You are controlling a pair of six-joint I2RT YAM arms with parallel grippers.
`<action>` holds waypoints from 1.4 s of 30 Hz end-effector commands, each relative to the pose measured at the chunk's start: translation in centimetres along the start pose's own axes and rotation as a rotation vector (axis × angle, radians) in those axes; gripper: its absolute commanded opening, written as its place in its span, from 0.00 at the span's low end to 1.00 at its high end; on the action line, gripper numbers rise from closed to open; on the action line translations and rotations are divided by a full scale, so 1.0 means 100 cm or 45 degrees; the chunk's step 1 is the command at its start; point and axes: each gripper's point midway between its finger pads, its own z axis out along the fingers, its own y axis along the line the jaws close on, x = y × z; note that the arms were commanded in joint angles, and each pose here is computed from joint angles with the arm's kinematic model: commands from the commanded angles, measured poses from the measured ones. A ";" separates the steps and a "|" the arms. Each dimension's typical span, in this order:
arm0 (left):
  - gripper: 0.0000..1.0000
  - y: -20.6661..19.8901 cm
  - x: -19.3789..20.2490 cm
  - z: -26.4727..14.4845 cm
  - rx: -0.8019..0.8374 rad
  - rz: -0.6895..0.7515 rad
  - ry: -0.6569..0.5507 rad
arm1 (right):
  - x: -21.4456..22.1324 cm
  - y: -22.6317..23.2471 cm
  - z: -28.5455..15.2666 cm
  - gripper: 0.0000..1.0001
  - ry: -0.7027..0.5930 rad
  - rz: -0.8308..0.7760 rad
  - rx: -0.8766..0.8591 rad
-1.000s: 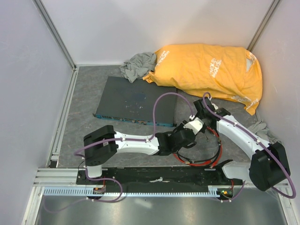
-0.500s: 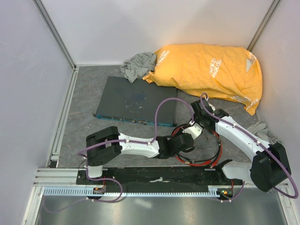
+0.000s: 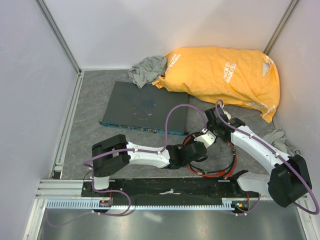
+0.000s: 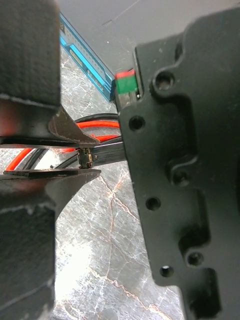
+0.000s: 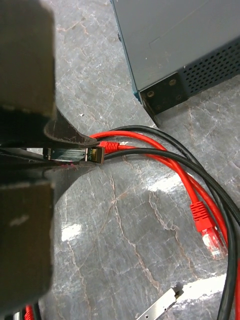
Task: Insert the plug into the switch port
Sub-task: Pick up the plug from the center of the board.
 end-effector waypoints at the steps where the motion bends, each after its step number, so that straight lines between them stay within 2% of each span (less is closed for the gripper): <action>1: 0.02 -0.009 -0.033 -0.004 0.064 -0.091 -0.133 | -0.002 0.022 -0.008 0.21 -0.021 0.007 -0.152; 4: 0.02 -0.002 -0.028 -0.009 0.057 -0.120 -0.124 | -0.007 0.031 -0.012 0.36 -0.048 -0.008 -0.202; 5: 0.02 -0.001 -0.021 -0.010 0.058 -0.121 -0.109 | -0.009 0.034 -0.014 0.44 -0.059 -0.014 -0.223; 11: 0.01 0.024 -0.011 -0.025 0.045 -0.243 -0.089 | -0.032 0.057 -0.026 0.73 -0.164 -0.060 -0.372; 14: 0.02 0.040 0.003 -0.031 0.041 -0.339 -0.060 | -0.040 0.071 -0.031 0.76 -0.196 -0.087 -0.514; 18: 0.02 0.071 -0.003 -0.051 0.025 -0.518 -0.117 | -0.035 0.092 -0.039 0.78 -0.194 -0.168 -0.769; 19: 0.02 0.076 -0.003 -0.055 0.025 -0.545 -0.127 | -0.041 0.108 -0.049 0.78 -0.249 -0.186 -0.893; 20: 0.02 0.082 0.006 -0.057 0.014 -0.564 -0.119 | -0.035 0.102 -0.042 0.79 -0.233 -0.172 -0.912; 22: 0.02 0.094 -0.003 -0.066 0.013 -0.642 -0.184 | -0.033 0.114 -0.049 0.80 -0.241 -0.185 -1.049; 26: 0.01 0.106 0.001 -0.075 0.000 -0.686 -0.236 | -0.010 0.118 -0.040 0.79 -0.115 -0.153 -1.208; 27: 0.02 0.108 0.000 -0.075 -0.001 -0.694 -0.245 | -0.013 0.127 -0.051 0.78 -0.141 -0.156 -1.311; 29: 0.02 0.106 0.002 -0.075 0.009 -0.695 -0.245 | -0.002 0.124 -0.042 0.75 -0.072 -0.126 -1.348; 30: 0.02 0.106 0.000 -0.075 0.012 -0.708 -0.252 | -0.004 0.130 -0.052 0.74 -0.073 -0.101 -1.421; 36: 0.02 0.104 -0.002 -0.075 0.030 -0.726 -0.274 | 0.012 0.137 -0.046 0.69 0.026 -0.080 -1.482; 40: 0.02 0.104 -0.006 -0.073 0.026 -0.724 -0.283 | 0.020 0.140 -0.041 0.61 0.065 -0.071 -1.483; 42: 0.02 0.104 -0.006 -0.072 0.027 -0.728 -0.283 | 0.024 0.140 -0.038 0.60 0.082 -0.073 -1.475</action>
